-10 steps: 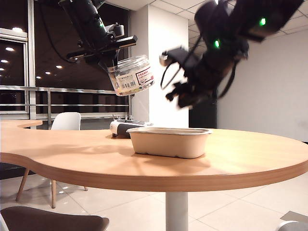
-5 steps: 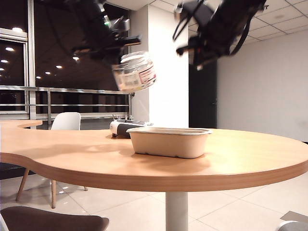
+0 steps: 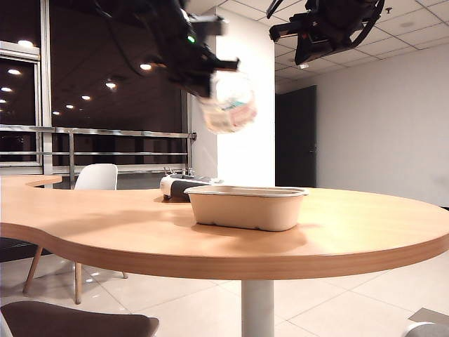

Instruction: Pick up the box filled with clips, pour some clips from it into the rectangular paper box, and then put the clip box back on the table.

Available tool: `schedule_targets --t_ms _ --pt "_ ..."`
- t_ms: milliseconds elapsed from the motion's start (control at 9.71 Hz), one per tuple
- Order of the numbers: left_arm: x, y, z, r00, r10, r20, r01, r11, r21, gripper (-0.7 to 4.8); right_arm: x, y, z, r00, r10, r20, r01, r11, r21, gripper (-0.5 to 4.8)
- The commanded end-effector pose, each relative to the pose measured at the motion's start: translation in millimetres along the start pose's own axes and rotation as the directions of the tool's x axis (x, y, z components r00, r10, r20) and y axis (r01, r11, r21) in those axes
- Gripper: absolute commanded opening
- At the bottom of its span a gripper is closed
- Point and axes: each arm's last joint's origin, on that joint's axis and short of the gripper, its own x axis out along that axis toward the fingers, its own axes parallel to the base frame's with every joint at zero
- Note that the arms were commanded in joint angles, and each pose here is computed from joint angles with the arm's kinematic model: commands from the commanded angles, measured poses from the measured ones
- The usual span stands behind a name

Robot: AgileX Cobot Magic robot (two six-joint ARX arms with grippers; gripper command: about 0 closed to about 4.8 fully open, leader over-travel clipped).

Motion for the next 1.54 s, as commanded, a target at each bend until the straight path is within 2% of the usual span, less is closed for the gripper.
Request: schedule_targets --t_ms 103,206,309,412,618,824,1030,1133,1339,1442,1545 --pt "19 -16.0 -20 0.996 0.033 0.082 -0.038 0.998 0.057 -0.05 -7 -4 9 0.999 -0.018 0.038 0.017 0.999 0.044 -0.01" --pt "23 -21.8 -33 0.994 0.03 0.106 -0.037 0.997 0.062 -0.05 -7 -5 9 0.999 -0.019 0.04 0.017 0.999 0.045 -0.01" --pt "21 -32.9 -44 0.989 0.022 0.144 -0.037 0.994 0.103 -0.05 -8 -5 9 0.999 -0.019 0.04 0.017 0.999 0.044 -0.01" --pt "10 -48.5 -55 0.961 0.022 0.274 -0.064 0.987 0.146 -0.05 -7 -12 8 0.999 -0.04 0.034 0.038 0.998 0.05 -0.01" --pt "0 -56.1 -82 0.892 0.05 0.449 -0.113 0.987 0.115 -0.05 -6 -29 3 0.997 -0.077 0.013 0.074 0.985 0.158 -0.01" --pt "-6 -57.2 -98 0.841 0.074 0.537 -0.157 0.982 0.11 -0.05 -6 -38 -1 0.999 -0.044 0.006 0.042 0.981 0.189 -0.01" --pt "4 -61.4 -108 0.819 0.075 0.569 -0.217 0.958 0.186 -0.05 -5 -36 -1 1.0 0.02 0.018 -0.023 0.982 0.188 -0.01" --pt "6 -62.6 -111 0.812 0.078 0.578 -0.234 0.951 0.201 -0.05 -5 -36 -2 1.0 0.023 0.014 -0.025 0.982 0.188 -0.01" --pt "12 -66.1 -117 0.778 0.06 0.625 -0.281 0.923 0.261 -0.05 -5 -35 -3 1.0 0.026 -0.002 -0.025 0.981 0.191 -0.01" --pt "10 -69.9 -117 0.725 0.04 0.687 -0.375 0.86 0.346 -0.05 -4 -35 -5 0.999 0.03 -0.016 -0.026 0.981 0.19 -0.01" --pt "11 -70.6 -118 0.726 0.028 0.687 -0.38 0.849 0.367 -0.05 -4 -34 -7 0.999 0.036 -0.038 -0.028 0.981 0.19 -0.01"
